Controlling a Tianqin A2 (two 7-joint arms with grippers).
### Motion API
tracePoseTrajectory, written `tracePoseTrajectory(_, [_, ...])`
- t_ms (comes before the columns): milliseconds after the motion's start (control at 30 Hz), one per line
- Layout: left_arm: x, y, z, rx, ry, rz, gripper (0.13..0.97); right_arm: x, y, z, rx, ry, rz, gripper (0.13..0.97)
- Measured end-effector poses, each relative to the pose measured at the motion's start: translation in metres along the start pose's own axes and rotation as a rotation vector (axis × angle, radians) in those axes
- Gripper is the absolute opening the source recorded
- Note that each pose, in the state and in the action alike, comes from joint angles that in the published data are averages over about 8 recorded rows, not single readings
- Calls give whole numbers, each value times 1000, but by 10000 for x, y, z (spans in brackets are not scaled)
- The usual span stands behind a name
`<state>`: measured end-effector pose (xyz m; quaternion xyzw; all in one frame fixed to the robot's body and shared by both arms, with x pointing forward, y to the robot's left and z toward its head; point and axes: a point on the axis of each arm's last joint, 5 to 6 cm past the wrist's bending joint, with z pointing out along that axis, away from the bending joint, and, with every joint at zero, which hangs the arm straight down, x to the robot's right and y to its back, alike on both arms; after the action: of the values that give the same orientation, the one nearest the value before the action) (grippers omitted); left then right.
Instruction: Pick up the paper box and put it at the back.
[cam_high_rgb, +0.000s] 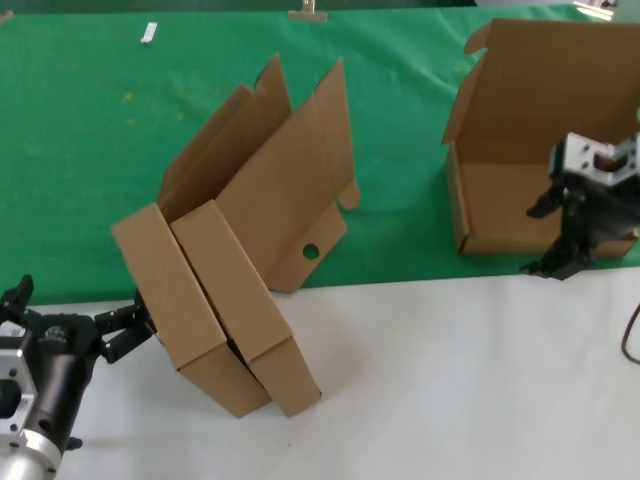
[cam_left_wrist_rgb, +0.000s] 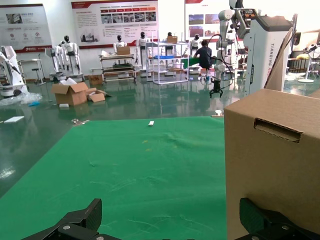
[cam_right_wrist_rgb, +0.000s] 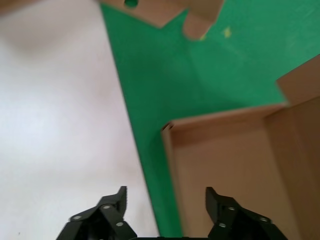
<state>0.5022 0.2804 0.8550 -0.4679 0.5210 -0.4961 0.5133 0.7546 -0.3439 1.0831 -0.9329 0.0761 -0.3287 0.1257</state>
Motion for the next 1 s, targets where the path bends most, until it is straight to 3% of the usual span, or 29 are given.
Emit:
tracePoseTrajectory(267, [0, 0, 0, 0, 0, 0, 966, 231, 85, -418, 121, 19, 61, 646])
tracePoseTrajectory(433, [0, 0, 0, 0, 0, 0, 966, 287, 228, -646, 293, 33, 166, 768])
tracePoseTrajectory(500, [0, 0, 0, 0, 0, 0, 966, 241, 311, -667, 392, 34, 221, 768])
tracePoseTrajectory(767, [0, 0, 0, 0, 0, 0, 966, -292, 567, -453, 773, -31, 408, 864])
tracePoseTrajectory(1000, [0, 0, 0, 0, 0, 0, 966, -867, 470, -118, 962, -94, 509, 928])
